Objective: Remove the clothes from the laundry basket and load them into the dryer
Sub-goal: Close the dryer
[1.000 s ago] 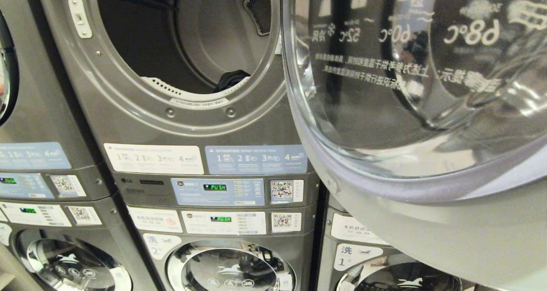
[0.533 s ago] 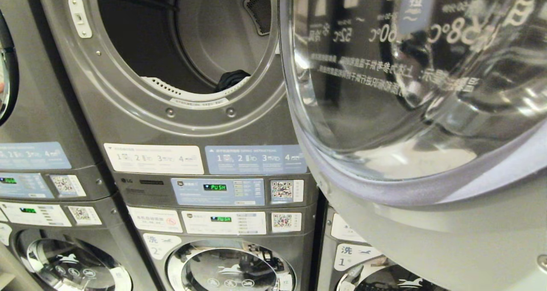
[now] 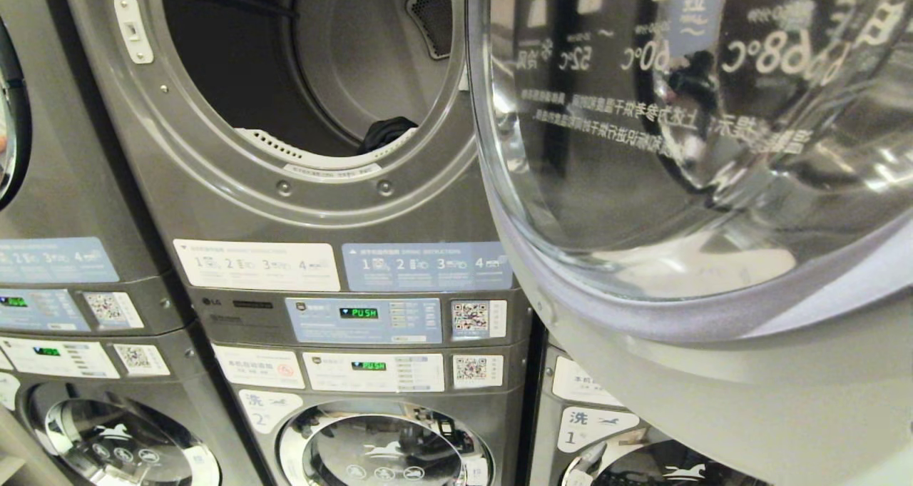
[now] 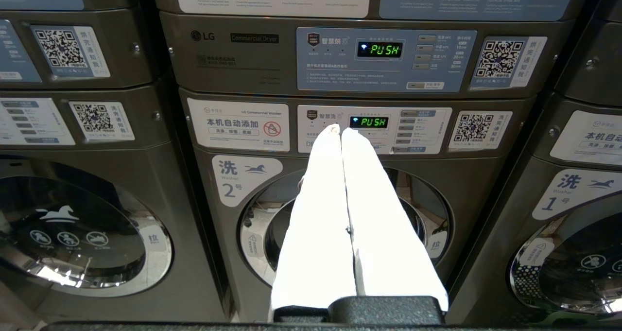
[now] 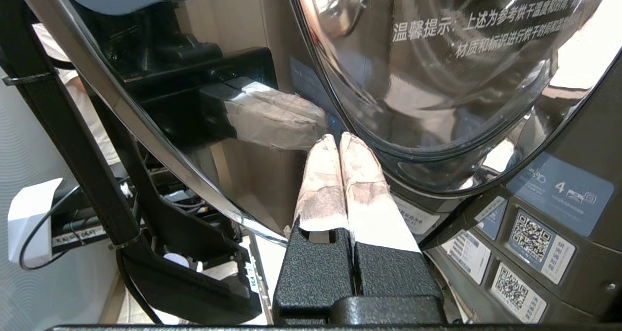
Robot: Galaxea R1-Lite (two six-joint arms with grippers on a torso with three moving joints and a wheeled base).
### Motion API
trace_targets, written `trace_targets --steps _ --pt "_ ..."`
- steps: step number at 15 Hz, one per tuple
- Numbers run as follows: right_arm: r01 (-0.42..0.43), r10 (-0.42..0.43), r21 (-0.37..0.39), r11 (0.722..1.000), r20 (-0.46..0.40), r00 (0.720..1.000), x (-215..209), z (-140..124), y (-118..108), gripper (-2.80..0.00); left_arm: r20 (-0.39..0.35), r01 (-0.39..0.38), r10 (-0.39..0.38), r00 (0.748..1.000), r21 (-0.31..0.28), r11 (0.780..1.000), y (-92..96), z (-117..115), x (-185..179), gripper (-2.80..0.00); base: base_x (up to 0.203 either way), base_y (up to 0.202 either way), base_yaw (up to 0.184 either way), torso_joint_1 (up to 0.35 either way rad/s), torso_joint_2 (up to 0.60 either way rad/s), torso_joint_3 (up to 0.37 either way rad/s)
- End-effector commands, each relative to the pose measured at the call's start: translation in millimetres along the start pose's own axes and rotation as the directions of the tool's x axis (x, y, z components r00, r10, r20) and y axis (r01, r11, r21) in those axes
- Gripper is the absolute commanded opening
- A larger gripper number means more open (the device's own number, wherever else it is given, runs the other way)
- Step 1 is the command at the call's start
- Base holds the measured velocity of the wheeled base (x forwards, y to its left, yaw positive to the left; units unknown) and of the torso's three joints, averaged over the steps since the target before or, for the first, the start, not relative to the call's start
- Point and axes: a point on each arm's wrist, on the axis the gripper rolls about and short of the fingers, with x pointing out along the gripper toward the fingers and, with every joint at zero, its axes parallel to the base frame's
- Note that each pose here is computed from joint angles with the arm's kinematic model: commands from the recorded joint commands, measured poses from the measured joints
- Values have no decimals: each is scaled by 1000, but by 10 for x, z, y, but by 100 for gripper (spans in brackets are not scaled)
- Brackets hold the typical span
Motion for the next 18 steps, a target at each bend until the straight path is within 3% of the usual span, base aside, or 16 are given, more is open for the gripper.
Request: trace_targets --steps 1,12,18 --pt "-8 8 5 1000 -5 1000 3 -15 -5 -280 2 0 0 1000 0 1000 0 -1 -1 -280 0 0 0 0 0 0" --pt "-27 27 0 1000 -8 1000 108 92 -90 -280 2 0 0 1000 0 1000 0 -1 -1 -280 0 0 0 0 0 0" --pt "-55 56 7 998 -21 998 143 82 -105 -280 2 0 0 1000 0 1000 0 -1 -1 -280 0 0 0 4 5 160"
